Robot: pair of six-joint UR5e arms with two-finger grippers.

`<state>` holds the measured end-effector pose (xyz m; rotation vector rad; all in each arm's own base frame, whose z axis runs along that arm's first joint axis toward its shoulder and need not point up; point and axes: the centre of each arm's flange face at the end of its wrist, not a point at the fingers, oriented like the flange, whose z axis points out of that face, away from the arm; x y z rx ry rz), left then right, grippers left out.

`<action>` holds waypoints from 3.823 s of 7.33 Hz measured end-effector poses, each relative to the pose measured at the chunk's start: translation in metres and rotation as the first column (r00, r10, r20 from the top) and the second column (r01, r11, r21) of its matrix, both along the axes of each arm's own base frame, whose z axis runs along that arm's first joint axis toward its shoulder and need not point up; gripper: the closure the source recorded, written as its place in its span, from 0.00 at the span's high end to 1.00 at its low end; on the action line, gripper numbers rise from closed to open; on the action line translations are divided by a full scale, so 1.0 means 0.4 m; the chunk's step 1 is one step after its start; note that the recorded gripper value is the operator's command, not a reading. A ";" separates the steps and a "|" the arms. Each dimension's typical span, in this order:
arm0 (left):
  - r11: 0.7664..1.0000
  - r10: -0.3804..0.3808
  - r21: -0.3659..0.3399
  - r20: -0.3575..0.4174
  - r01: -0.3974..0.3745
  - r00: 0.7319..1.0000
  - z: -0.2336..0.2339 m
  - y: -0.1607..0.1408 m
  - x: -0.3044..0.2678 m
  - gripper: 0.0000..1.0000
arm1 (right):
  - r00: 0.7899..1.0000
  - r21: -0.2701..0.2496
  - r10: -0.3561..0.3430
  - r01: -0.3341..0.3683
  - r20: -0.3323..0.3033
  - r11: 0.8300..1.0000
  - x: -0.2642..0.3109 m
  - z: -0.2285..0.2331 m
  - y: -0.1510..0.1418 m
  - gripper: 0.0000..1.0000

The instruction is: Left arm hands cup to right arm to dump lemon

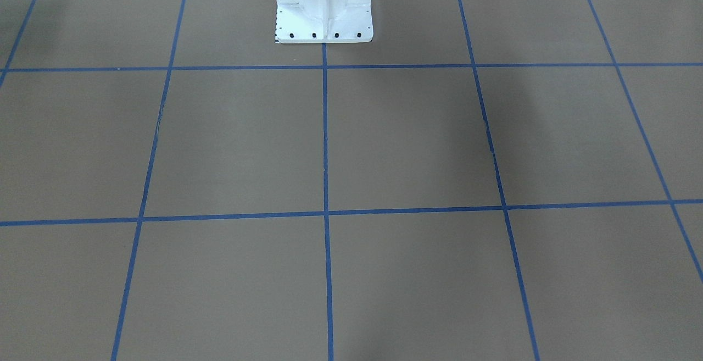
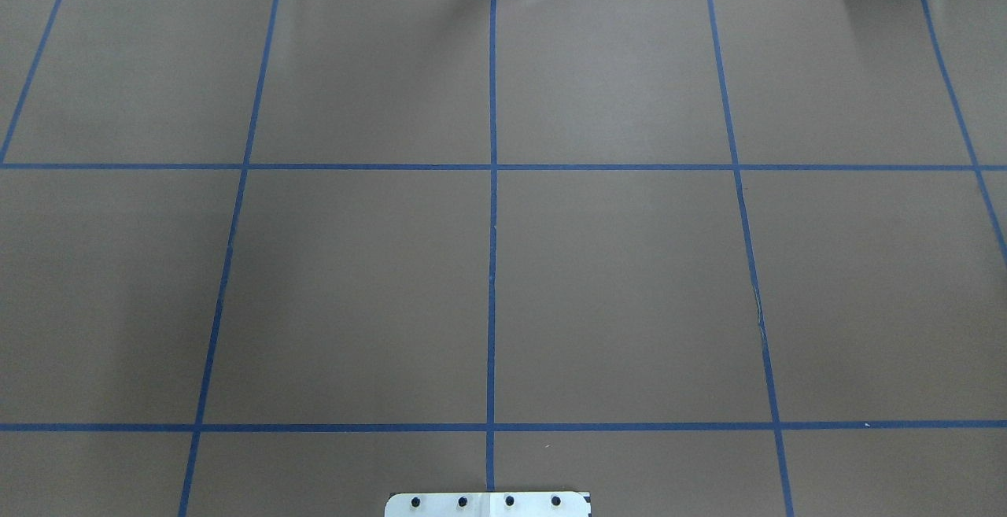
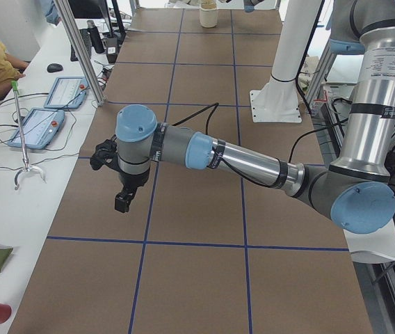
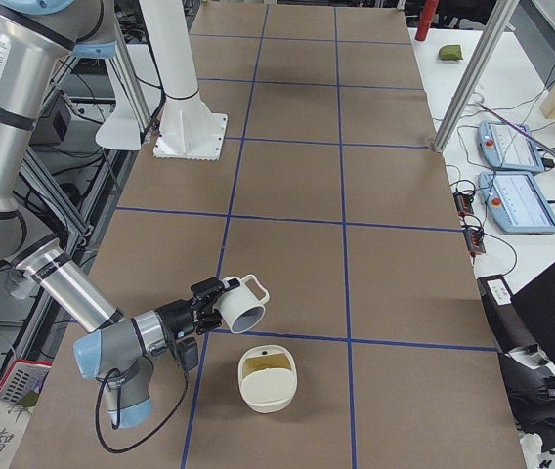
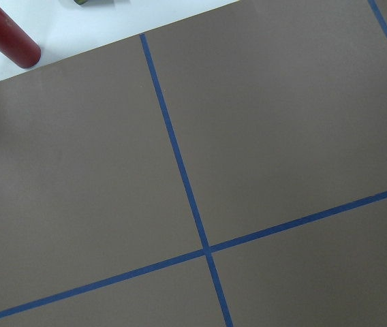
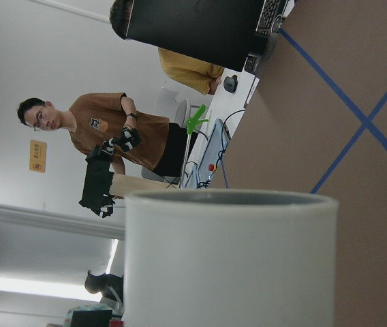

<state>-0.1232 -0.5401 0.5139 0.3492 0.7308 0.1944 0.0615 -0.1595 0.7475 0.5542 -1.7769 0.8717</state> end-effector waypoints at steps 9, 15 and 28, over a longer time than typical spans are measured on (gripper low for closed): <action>0.999 0.002 -0.037 -0.005 -0.003 1.000 0.048 0.009 0.003 1.00 | 0.593 0.434 0.250 0.189 -0.766 0.881 -0.027 -0.117 -0.202 0.00; 1.000 0.004 -0.031 -0.004 -0.004 1.000 0.041 0.006 0.005 1.00 | 0.553 0.460 0.286 0.202 -0.782 0.865 -0.154 -0.491 -0.812 0.00; 0.970 -0.166 -0.232 -0.386 0.079 0.907 -0.563 -0.192 0.698 1.00 | 0.322 0.482 0.443 0.051 -0.837 0.874 -1.415 -1.238 -0.888 0.00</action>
